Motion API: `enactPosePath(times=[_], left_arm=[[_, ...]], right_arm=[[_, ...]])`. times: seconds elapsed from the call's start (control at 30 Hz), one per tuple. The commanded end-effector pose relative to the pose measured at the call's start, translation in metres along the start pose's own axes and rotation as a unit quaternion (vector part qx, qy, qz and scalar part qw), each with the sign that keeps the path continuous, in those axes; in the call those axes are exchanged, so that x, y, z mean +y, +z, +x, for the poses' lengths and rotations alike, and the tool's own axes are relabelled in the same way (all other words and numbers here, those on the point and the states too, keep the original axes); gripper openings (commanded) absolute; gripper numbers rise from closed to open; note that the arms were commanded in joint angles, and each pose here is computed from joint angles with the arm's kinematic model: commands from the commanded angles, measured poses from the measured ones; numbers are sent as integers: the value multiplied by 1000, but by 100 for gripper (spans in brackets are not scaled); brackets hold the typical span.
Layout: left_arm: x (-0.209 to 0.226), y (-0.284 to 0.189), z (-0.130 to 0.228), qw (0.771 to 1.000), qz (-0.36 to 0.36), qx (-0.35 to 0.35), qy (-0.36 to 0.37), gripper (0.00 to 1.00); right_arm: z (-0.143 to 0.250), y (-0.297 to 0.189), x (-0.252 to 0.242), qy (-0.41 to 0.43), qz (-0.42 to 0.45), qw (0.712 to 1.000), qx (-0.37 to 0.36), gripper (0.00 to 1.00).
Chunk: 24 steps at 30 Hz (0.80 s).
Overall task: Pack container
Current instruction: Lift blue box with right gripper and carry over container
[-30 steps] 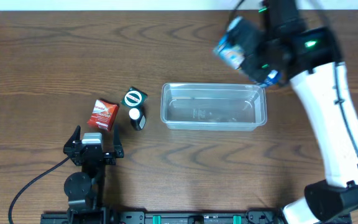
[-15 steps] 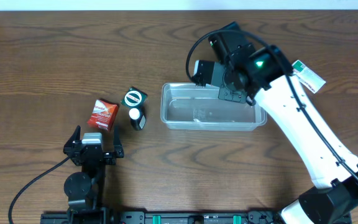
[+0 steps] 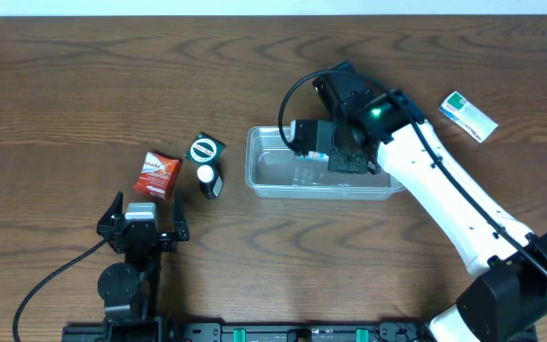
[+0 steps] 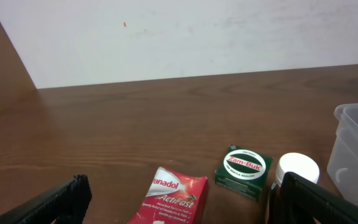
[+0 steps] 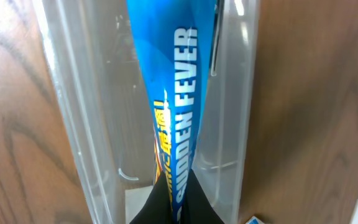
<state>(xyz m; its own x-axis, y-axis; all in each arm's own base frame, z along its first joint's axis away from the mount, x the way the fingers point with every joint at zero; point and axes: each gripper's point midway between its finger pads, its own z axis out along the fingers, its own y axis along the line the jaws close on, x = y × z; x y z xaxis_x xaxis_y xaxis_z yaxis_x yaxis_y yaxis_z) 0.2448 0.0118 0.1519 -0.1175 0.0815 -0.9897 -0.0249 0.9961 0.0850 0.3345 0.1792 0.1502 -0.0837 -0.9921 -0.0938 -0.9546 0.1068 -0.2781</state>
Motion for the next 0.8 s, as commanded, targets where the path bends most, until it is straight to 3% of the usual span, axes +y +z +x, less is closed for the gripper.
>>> enactPosePath(times=[0.0, 0.77], left_arm=[[-3, 2, 17, 1000, 9, 23, 2, 98], [-3, 2, 17, 1000, 9, 23, 2, 98]], right_arm=[[4, 5, 1, -20, -6, 1000, -8, 1], [33, 50, -3, -12, -13, 999, -33, 1]])
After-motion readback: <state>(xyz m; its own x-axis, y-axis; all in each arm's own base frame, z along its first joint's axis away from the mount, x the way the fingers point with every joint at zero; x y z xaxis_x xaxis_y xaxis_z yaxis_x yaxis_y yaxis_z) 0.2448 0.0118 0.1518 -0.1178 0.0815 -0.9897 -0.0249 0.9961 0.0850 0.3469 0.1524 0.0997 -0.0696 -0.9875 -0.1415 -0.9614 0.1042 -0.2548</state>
